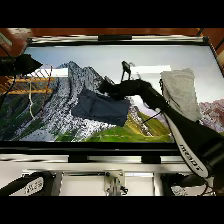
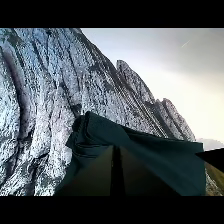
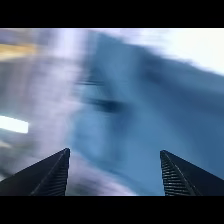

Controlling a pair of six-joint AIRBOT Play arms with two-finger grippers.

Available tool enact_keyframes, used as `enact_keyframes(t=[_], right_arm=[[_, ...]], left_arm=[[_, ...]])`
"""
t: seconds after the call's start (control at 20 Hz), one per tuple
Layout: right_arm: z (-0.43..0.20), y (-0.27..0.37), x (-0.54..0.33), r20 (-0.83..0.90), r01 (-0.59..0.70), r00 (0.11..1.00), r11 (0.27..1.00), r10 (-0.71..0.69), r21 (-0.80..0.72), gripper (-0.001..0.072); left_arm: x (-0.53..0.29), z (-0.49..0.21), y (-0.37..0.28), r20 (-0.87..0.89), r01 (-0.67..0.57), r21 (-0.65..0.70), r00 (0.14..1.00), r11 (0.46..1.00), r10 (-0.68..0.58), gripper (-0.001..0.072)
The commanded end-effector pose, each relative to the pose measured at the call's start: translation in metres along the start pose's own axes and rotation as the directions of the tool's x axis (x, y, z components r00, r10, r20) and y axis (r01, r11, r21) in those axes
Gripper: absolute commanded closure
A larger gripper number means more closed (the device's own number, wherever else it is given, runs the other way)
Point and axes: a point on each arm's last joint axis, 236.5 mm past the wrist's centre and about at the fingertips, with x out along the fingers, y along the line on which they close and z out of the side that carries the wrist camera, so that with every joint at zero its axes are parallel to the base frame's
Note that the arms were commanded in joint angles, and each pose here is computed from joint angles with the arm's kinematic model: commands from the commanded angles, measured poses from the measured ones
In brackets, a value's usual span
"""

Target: Fold the shirts.

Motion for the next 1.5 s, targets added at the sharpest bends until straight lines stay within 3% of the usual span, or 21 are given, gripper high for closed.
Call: enact_keyframes(t=[0.0,0.4,0.7,0.75,0.8,0.85,1.1,1.45], right_arm=[[-0.007,-0.115,-0.051,-0.175,0.275,0.946,0.961,-0.272,-0.007,0.0042],[-0.058,-0.138,0.012,-0.363,0.147,0.927,0.981,-0.092,0.125,0.0042],[-0.072,-0.142,0.034,-0.391,0.145,0.917,0.98,-0.08,0.139,0.0062],[-0.07,-0.135,0.036,-0.377,0.116,0.924,0.986,-0.063,0.12,0.0227],[-0.066,-0.123,0.037,-0.364,0.071,0.931,0.991,-0.024,0.116,0.047],[-0.063,-0.11,0.034,-0.358,0.02,0.933,0.994,0.021,0.111,0.0639],[0.007,-0.02,-0.051,-0.244,-0.187,0.956,0.979,0.162,-0.083,0.0645],[0.117,0.058,-0.225,0.173,-0.233,0.949,0.957,0.262,-0.172,0.0645]], left_arm=[[-0.001,0.0,0.0,0.002,-0.001,0.0,1.0,1.0,0.001,0.0676],[0.0,0.0,-0.001,0.001,0.002,0.001,1.0,1.0,-0.002,0.0676],[0.0,0.006,-0.003,0.023,0.007,-0.004,1.0,1.0,-0.007,0.0676],[0.0,0.006,-0.002,0.027,0.007,-0.005,1.0,1.0,-0.007,0.0676],[0.0,0.007,-0.002,0.031,0.006,-0.005,1.0,1.0,-0.006,0.0676],[0.0,0.008,-0.002,0.032,0.006,-0.005,0.999,1.0,-0.006,0.0676],[0.0,0.008,-0.002,0.032,0.006,-0.005,0.999,1.0,-0.006,0.0675],[0.0,0.007,-0.002,0.028,0.007,-0.005,1.0,1.0,-0.007,0.0675]])
